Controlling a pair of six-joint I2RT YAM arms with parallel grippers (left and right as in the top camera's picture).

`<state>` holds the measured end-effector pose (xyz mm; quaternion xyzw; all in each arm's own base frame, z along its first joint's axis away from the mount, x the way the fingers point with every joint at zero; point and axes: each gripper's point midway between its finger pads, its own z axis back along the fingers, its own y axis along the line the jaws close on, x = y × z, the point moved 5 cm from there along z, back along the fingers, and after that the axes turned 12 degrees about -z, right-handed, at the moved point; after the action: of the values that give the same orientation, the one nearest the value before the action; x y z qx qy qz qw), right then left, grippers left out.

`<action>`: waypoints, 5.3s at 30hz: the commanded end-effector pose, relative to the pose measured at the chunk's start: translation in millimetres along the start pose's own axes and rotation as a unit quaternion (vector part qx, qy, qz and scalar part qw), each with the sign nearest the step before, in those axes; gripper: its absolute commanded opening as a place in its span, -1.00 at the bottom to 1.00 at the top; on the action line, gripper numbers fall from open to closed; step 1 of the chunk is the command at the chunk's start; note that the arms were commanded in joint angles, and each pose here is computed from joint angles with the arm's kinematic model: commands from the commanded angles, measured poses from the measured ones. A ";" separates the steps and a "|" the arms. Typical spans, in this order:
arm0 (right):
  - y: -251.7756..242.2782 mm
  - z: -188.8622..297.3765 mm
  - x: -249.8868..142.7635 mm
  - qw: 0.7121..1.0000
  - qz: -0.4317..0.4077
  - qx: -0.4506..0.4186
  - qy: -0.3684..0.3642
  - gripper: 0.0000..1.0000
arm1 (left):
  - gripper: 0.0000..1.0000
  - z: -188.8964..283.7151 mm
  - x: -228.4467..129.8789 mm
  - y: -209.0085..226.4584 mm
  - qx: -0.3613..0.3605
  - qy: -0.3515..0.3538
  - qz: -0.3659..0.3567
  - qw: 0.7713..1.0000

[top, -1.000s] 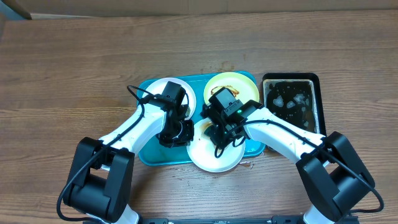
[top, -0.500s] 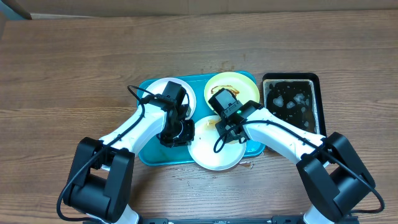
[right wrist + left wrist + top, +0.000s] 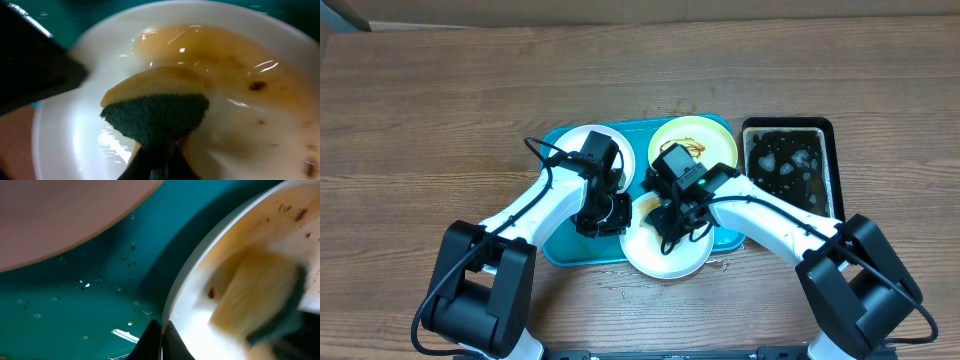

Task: Clean dirty plates on tray and stack at the side
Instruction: 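Wipe the plate's remaining sauce with the sponge in right gripper, then return the sponge with right gripper to the black tray, then lift the cleaned white plate with left gripper and move it left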

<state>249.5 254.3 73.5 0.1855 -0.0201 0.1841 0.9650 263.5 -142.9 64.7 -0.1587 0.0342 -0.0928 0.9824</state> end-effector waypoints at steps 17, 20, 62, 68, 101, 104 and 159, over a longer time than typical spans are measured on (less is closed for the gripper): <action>24.9 6.3 30.0 0.984 -0.150 0.051 -0.075 -0.87 | -0.92 -0.5 2.9 -1.6 -0.004 -0.002 0.006 1.000; 25.5 6.6 31.9 0.974 -0.206 0.058 -0.076 -0.92 | -0.92 -0.5 2.9 -1.6 -0.004 -0.002 0.006 1.000; 23.5 -2.3 34.2 0.815 -0.552 0.021 -0.177 -0.91 | -0.92 -0.5 1.2 -0.3 0.000 0.002 0.009 1.000; 27.8 -0.1 42.0 0.814 -0.547 0.041 -0.189 -0.86 | -0.92 -0.5 1.0 -0.4 0.000 0.003 0.009 1.000; -14.7 -16.5 3.0 0.921 -0.374 -0.083 -0.068 -0.93 | -0.92 -0.5 -0.8 0.0 0.001 0.007 0.010 1.000; -33.0 -10.6 -3.7 0.922 -0.367 -0.111 -0.048 -0.93 | -0.92 -0.5 -0.7 1.2 0.006 0.007 0.010 1.000; -111.0 157.4 -19.0 0.913 -0.321 -0.220 -0.121 -0.93 | -0.92 144.5 26.1 14.2 0.224 -0.190 -0.016 0.956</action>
<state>268.9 104.6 172.0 0.0202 -0.0811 -0.1662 0.9825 295.2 -97.1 164.3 0.0210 -0.1183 -0.0724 0.9901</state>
